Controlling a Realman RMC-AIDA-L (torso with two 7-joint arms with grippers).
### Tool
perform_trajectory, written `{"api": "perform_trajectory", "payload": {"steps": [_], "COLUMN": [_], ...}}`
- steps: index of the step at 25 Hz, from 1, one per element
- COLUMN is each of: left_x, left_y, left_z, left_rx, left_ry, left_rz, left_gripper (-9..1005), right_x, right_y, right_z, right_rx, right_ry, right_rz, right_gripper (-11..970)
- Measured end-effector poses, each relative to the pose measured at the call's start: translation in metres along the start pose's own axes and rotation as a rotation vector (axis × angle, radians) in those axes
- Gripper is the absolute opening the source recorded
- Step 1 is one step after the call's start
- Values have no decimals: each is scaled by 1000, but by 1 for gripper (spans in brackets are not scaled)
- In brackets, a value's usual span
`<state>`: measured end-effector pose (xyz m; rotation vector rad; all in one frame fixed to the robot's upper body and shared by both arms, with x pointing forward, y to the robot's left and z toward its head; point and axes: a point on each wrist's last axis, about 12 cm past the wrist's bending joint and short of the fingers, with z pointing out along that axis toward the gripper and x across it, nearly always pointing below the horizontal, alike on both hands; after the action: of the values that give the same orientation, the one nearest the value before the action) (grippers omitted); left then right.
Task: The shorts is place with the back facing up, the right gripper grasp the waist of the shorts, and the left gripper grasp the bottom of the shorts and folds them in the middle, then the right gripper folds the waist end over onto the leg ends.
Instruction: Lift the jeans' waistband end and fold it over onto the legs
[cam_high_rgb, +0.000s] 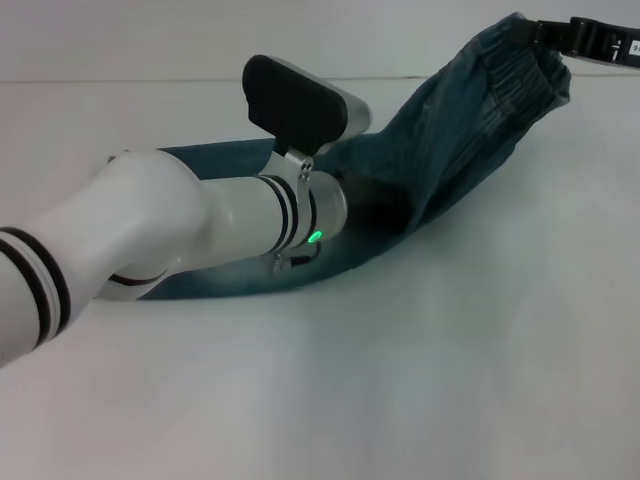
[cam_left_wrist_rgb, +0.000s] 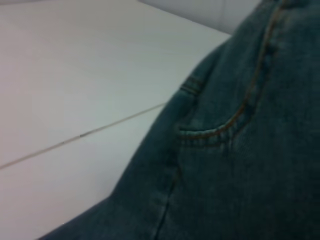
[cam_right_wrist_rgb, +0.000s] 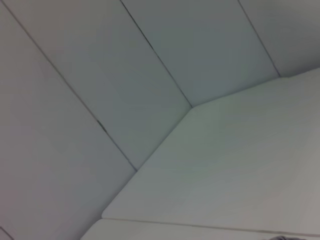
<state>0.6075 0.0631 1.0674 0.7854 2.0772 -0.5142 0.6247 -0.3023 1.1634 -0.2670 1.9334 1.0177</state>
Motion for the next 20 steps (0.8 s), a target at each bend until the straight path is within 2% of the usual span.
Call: {"api": "perform_trajectory", "payload": {"steps": [13, 18, 20], "left_x": [-2, -3, -3], "left_y": [-39, -42, -35], "left_z": [0, 0, 0], "left_rx": [180, 185, 145], "left_ry": [17, 8, -12], "left_rz": [16, 7, -21], "left_gripper": [24, 30, 32], "right_x": [-8, -8, -7], "right_y": [11, 12, 14], "right_z": [11, 13, 14], "right_rx": [-32, -40, -44], "right_ry": [20, 25, 31], "right_rz": [-35, -39, -40], "right_gripper": [31, 31, 31]}}
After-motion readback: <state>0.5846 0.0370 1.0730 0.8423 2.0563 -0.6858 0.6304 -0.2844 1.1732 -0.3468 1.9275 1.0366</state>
